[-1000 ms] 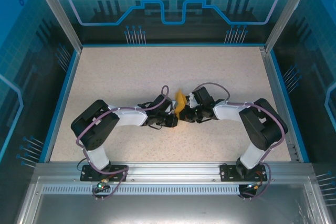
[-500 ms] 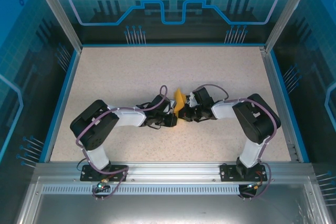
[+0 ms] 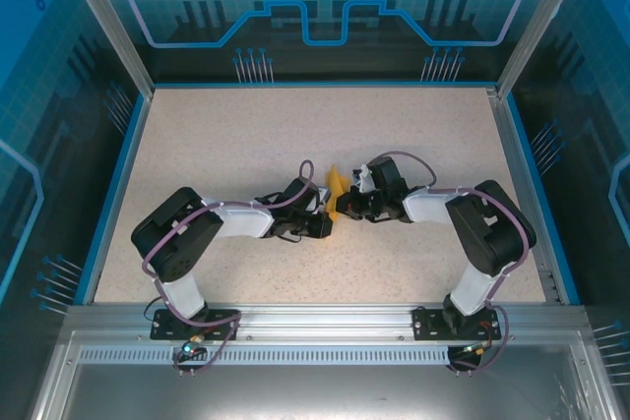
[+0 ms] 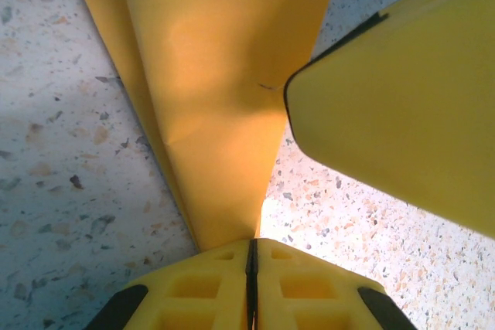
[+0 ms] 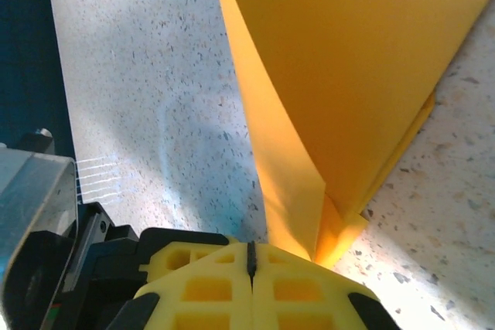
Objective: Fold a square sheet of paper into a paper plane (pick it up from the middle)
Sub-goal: Fold the wing for the fifth time at the center of the table.
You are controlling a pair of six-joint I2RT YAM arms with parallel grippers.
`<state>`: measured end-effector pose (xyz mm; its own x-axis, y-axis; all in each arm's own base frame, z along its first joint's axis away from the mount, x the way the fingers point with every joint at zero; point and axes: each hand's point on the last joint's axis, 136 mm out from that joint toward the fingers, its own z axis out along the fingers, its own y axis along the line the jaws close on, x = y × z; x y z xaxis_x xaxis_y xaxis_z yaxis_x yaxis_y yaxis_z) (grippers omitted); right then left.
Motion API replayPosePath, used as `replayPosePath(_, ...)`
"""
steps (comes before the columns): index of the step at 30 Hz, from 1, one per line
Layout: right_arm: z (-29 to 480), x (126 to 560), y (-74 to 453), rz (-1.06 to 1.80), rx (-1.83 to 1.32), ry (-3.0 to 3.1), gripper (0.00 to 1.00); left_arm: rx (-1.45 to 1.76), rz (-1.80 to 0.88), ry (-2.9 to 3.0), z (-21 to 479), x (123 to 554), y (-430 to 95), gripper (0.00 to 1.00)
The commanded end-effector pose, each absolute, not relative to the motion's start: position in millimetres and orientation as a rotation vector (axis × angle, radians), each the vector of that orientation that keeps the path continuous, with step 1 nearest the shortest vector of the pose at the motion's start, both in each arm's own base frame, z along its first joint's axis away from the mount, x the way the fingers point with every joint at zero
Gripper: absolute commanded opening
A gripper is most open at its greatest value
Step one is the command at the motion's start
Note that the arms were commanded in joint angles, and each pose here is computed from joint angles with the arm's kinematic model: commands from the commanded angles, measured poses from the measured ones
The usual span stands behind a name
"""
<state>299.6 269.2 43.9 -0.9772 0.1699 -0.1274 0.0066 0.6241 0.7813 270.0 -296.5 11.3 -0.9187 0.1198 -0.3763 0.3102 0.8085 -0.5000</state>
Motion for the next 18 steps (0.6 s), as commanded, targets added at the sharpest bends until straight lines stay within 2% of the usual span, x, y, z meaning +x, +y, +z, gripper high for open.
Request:
replayPosePath(1, 35.6, 300.2, 275.7, 1.320, 0.167, 2.671, 0.00, 0.331, -0.605, 2.916, -47.2, 226.7, -254.9, 0.11)
replayPosePath(10, 21.1, 314.1, 281.9, 1.306, 0.186, 2.671, 0.00, 0.342, -0.613, 2.924, -50.9, 223.9, -254.6, 0.11)
replayPosePath(18, 2.7, 314.4, 269.2, 1.078, 0.174, 2.780, 0.00, 0.353, -0.614, 2.931, -53.8, 221.7, -253.9, 0.11)
